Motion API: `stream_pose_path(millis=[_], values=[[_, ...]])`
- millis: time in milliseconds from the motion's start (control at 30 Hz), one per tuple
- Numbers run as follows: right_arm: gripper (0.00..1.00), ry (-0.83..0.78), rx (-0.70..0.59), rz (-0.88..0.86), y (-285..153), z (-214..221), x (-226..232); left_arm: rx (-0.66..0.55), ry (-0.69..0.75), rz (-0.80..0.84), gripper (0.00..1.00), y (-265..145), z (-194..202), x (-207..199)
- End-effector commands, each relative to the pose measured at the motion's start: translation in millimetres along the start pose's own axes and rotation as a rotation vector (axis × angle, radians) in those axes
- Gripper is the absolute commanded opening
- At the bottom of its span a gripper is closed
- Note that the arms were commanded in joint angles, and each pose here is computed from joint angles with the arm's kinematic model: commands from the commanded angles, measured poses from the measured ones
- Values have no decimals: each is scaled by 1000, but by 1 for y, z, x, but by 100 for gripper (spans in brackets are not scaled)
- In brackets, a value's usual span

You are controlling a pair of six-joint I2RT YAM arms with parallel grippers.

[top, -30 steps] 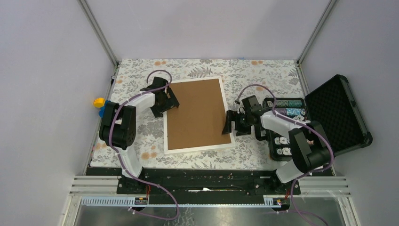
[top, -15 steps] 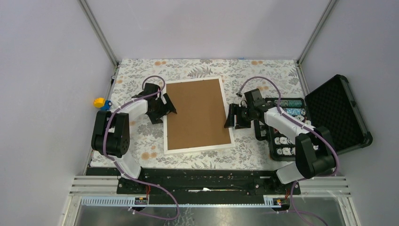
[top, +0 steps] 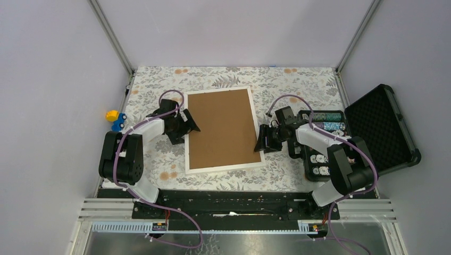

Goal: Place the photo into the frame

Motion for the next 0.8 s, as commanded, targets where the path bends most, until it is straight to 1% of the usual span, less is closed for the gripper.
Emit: stream_pose_path(millis=[0,67,133,267,433,600,700,767], values=[[60,-28,-43,-21,-12,-8,11,24,-11,48,99,-1,7,-6],[62,-45,-70,7,-23,-12,13,18,-9,41,99,-2,6,-4],[64,-53,-84,-15,-26,-12,18,16,-8,36,99,-1,5,-3],[62,-17,-28,-116,-11,0,25,22,-20,28,99,2,5,-1],[61,-9,-13,-111,-1,4,22,29,-31,33,99,3,8,0],[62,-6,21,-98,13,12,16,48,-49,49,99,5,13,0],[62,5,23,-166,16,10,28,74,-74,65,99,8,19,2],[62,1,-13,-217,9,-2,43,90,-96,75,99,11,24,4]])
Point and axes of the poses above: each gripper's point midway between its finger pads, its own y axis out along the fingers, its own x axis along the line the jaws close on, z = x × y, the point moved 2 cm from there along -y, back along the fingers, and after that the axes turned 13 degrees about -y, right-handed, at the moved point
